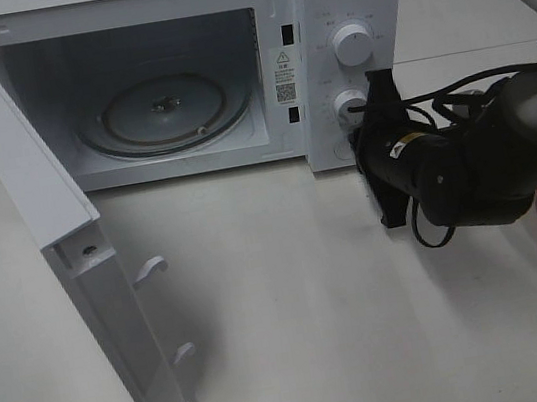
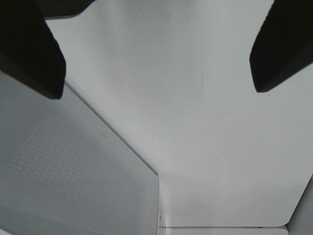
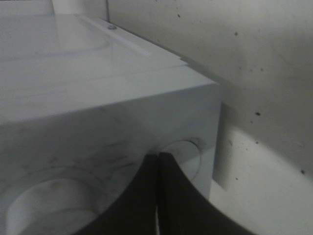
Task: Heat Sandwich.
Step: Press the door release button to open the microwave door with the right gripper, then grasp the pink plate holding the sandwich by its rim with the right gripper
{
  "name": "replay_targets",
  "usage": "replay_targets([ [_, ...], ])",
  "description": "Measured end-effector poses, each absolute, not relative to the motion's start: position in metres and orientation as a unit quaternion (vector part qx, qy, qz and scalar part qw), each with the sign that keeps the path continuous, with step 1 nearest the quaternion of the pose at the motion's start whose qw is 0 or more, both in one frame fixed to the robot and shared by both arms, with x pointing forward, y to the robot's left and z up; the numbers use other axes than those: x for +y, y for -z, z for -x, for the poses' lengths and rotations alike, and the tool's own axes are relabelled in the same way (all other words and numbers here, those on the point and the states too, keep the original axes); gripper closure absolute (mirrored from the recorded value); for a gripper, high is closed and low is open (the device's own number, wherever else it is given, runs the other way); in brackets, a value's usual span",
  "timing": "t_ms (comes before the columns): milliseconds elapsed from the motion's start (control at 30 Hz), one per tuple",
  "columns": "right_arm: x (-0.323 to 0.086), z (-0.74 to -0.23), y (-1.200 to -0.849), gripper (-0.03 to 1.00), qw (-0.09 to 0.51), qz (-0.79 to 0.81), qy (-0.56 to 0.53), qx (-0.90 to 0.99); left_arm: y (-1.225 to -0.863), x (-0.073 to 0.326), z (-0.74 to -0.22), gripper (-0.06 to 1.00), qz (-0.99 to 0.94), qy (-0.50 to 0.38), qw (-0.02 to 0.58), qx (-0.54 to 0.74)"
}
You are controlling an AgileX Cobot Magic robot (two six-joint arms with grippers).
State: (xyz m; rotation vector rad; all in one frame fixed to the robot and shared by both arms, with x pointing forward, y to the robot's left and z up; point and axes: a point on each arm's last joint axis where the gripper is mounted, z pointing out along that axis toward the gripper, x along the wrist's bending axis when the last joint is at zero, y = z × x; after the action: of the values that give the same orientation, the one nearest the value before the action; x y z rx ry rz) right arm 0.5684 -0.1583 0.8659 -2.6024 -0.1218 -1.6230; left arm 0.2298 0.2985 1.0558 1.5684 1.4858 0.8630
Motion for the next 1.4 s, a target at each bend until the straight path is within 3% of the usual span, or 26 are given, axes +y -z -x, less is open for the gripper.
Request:
replay_targets([
  [667,-0.172,-0.523,-0.9,0.96,0.028,0.876,0.465,-0.129,-1.056,0.298,-0.23,-0.02,-0.619,-0.341,0.396,0.586],
  [1133,-0.169,-0.5,-0.922,0.94,-0.042,0.818,0.379,-0.431,-1.056,0.298,-0.23,-0.02,-0.619,-0.341,0.396,0.586],
  [1400,-0.169,-0.483,-0.935,0.92,-0.104,0.638,0.316,-0.695,-1.056,0.298,-0.23,-0.02,-0.619,-0.341,0.396,0.586],
])
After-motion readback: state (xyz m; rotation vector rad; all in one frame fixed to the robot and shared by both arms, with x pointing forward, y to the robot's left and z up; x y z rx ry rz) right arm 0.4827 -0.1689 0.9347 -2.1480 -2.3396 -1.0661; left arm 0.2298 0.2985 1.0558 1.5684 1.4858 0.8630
